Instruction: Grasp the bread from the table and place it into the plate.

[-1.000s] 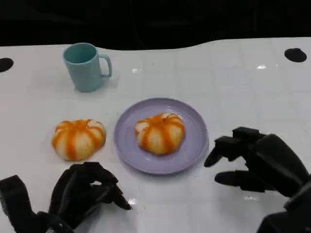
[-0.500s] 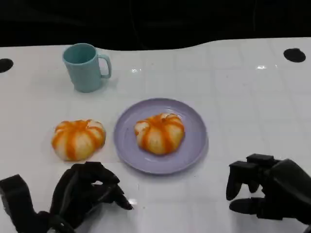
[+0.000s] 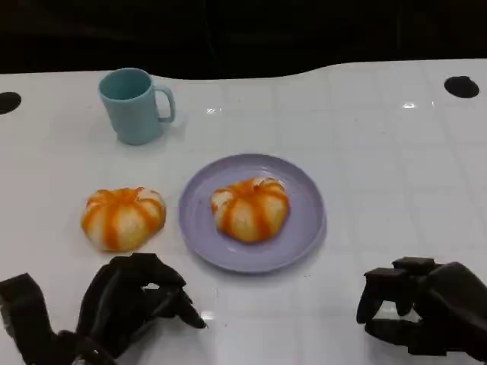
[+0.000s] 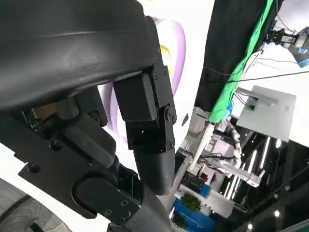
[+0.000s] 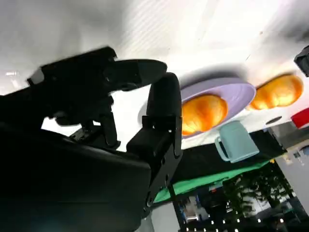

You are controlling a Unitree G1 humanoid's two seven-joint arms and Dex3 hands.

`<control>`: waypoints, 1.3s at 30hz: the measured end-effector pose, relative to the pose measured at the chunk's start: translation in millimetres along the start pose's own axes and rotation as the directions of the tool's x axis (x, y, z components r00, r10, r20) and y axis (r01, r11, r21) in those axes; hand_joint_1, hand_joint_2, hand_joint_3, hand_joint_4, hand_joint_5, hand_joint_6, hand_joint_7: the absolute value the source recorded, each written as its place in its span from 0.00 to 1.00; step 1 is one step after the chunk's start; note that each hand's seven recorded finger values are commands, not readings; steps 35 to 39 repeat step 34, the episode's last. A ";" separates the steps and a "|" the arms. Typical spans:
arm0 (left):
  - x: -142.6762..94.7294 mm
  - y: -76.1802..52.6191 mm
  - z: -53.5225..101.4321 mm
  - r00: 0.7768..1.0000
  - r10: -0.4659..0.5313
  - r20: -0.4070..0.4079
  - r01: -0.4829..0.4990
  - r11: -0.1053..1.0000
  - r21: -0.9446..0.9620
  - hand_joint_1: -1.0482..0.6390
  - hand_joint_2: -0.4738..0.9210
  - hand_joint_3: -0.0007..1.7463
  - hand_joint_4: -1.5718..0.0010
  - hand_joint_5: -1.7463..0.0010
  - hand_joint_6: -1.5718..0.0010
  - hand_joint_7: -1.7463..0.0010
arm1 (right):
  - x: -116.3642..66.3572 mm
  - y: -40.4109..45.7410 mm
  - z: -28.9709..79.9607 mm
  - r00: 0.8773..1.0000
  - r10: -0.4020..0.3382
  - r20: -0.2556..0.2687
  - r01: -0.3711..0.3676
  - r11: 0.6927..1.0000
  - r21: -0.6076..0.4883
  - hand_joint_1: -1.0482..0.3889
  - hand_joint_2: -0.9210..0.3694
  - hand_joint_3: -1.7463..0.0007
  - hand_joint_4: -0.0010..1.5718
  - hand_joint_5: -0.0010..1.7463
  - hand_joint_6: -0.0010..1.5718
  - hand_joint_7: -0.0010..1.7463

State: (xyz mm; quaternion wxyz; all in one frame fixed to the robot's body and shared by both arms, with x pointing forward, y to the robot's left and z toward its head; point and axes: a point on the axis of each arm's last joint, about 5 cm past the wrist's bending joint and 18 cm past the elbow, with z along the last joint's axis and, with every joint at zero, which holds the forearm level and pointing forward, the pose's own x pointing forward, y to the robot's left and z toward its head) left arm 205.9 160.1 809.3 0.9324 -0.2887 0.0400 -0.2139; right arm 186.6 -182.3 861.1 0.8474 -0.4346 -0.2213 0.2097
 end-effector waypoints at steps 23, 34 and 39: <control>2.0 2.6 1.8 1.000 0.004 0.003 -0.004 1.000 0.013 0.00 0.78 0.00 0.00 0.66 0.00 0.79 | 4.5 11.9 -6.6 0.995 -0.079 0.063 0.080 0.996 -0.025 0.51 0.28 0.42 0.53 0.96 0.52 0.69; 1.6 3.2 2.0 1.000 0.007 0.002 -0.007 1.000 0.010 0.00 0.77 0.00 0.00 0.66 0.00 0.79 | 6.0 14.1 -8.5 0.988 -0.119 0.098 0.121 0.993 -0.010 0.52 0.33 0.36 0.54 0.97 0.56 0.70; 1.6 3.2 2.0 1.000 0.007 0.002 -0.007 1.000 0.010 0.00 0.77 0.00 0.00 0.66 0.00 0.79 | 6.0 14.1 -8.5 0.988 -0.119 0.098 0.121 0.993 -0.010 0.52 0.33 0.36 0.54 0.97 0.56 0.70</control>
